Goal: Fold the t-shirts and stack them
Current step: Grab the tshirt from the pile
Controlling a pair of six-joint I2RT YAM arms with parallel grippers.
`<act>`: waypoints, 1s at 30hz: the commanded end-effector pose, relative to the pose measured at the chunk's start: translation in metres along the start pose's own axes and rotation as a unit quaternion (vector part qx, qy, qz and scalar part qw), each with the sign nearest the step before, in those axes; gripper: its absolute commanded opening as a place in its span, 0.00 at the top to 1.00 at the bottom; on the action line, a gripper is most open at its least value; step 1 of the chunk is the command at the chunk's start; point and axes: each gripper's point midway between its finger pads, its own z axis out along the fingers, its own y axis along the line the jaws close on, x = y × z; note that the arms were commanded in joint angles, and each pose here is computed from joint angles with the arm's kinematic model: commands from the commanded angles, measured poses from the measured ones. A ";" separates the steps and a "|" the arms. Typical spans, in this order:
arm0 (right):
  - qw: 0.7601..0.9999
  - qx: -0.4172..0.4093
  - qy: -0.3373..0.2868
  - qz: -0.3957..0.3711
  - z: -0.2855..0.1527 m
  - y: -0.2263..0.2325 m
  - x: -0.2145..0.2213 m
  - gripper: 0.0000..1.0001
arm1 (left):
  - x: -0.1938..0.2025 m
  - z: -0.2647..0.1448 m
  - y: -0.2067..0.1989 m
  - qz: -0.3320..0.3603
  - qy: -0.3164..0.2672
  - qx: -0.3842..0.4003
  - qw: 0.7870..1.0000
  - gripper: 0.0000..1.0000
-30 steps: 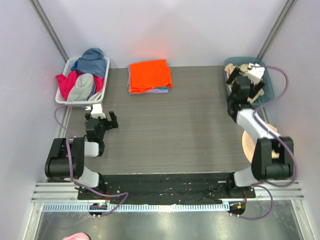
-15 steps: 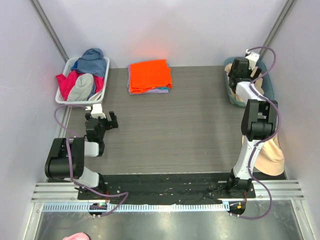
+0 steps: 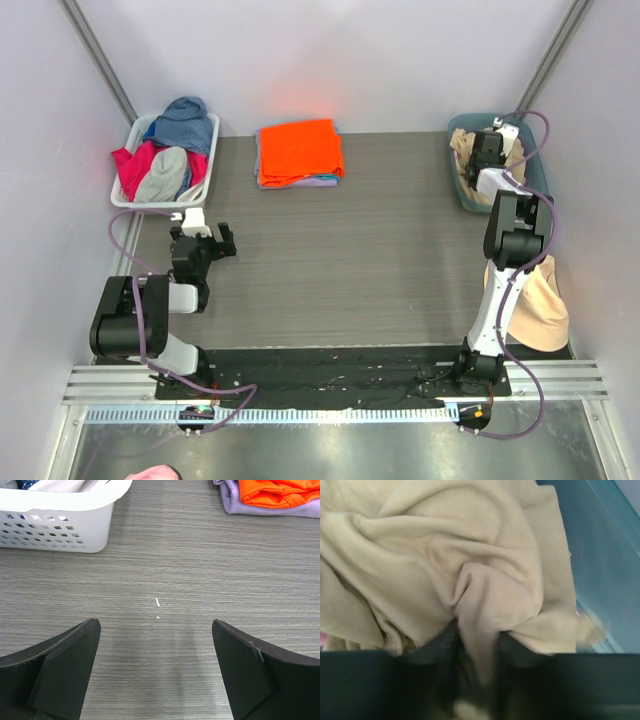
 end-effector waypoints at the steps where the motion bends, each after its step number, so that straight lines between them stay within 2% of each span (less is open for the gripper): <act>1: 1.000 0.016 -0.007 0.016 -0.004 -0.011 -0.011 0.87 | -0.023 0.005 0.000 0.007 -0.036 0.002 0.999 0.00; 3: 0.999 0.022 -0.013 0.032 -0.009 -0.014 -0.017 0.99 | -0.023 0.005 0.002 0.002 -0.037 -0.006 0.999 0.00; 8: 0.994 0.027 -0.052 0.088 -0.037 -0.024 -0.051 0.99 | -0.046 0.003 0.019 -0.020 -0.025 -0.065 0.997 0.00; 12: 0.990 0.025 -0.078 0.113 -0.054 -0.031 -0.076 0.99 | -0.054 -0.001 0.015 -0.012 -0.029 -0.053 0.998 0.00; 16: 0.985 0.026 -0.109 0.132 -0.075 -0.040 -0.106 0.99 | -0.079 -0.008 0.018 -0.014 -0.052 -0.077 0.996 0.00; 17: 0.982 0.026 -0.115 0.144 -0.081 -0.042 -0.112 0.99 | -0.083 -0.008 0.007 -0.012 -0.056 -0.067 0.996 0.00; 20: 0.974 0.013 -0.145 0.174 -0.107 -0.049 -0.141 0.99 | -0.103 -0.011 0.006 -0.019 -0.076 -0.073 0.994 0.00; 25: 0.956 -0.025 -0.198 0.215 -0.162 -0.057 -0.193 0.99 | -0.110 -0.005 -0.010 -0.041 -0.056 -0.049 0.996 0.00; 26: 0.955 -0.034 -0.203 0.214 -0.173 -0.055 -0.199 0.99 | -0.111 -0.004 -0.015 -0.058 -0.048 -0.041 0.996 0.00; 27: 0.954 -0.039 -0.210 0.210 -0.183 -0.054 -0.206 0.99 | -0.100 -0.006 -0.018 -0.064 -0.015 -0.038 0.997 0.00; 30: 0.947 -0.074 -0.237 0.204 -0.231 -0.046 -0.232 0.99 | -0.113 -0.012 -0.036 -0.119 -0.010 -0.003 0.993 0.00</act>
